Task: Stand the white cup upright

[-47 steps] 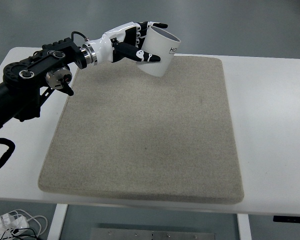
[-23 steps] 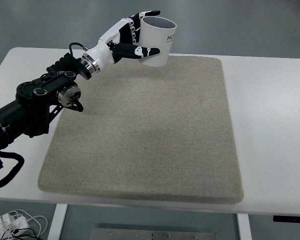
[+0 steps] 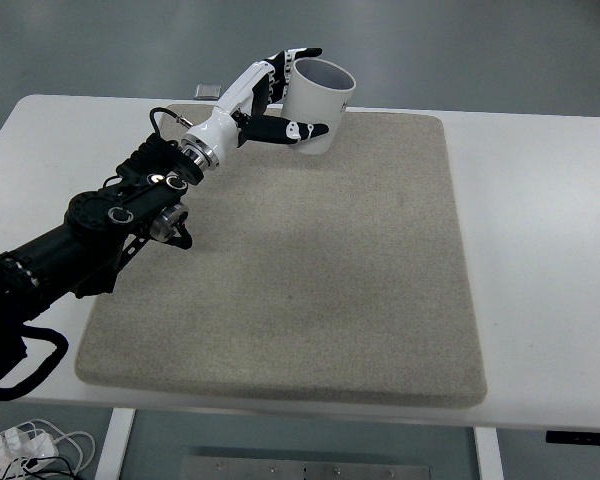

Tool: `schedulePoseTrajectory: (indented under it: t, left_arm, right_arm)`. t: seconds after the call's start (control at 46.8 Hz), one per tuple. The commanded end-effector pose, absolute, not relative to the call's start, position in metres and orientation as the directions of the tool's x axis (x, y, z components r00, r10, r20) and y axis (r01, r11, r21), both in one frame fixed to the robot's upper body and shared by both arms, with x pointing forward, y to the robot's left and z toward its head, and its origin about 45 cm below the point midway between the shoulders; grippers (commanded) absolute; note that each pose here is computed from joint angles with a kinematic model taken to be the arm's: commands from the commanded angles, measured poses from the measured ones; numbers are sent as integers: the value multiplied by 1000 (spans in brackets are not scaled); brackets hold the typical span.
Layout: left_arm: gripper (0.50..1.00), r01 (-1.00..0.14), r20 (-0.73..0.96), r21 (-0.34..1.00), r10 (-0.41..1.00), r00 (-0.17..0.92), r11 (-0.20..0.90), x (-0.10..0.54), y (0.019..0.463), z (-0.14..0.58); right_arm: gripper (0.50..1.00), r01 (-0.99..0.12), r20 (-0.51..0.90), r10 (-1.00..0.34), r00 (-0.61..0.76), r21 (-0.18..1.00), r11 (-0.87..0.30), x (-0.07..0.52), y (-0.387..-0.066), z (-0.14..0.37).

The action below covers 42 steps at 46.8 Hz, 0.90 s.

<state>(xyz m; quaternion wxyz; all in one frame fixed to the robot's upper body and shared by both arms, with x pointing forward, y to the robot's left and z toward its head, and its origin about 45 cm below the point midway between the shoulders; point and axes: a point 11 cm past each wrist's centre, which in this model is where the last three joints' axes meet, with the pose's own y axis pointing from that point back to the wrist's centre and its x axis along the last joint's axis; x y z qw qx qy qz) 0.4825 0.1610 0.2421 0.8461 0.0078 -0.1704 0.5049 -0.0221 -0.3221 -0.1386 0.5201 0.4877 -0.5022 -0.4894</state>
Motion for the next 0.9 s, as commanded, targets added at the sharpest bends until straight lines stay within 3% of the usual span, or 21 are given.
schedulePoseTrajectory:
  t: [0.0,0.299,0.876]
  left_arm:
    - [500,-875,343,-159,856,385,458,480,162,234]
    - [500,-917,387,-157,878,283,366,469,164,211]
    - [500,-907,371,-105,863,344,407,444,146,179]
  right_arm:
    - [952,20,45,-999,17,999,45,-22,-322,-139]
    - [952,20,45,-999,17,999,45,-22,-322,-139]
    - [952,20,45,-999,16,999,45,-22,-322,-139]
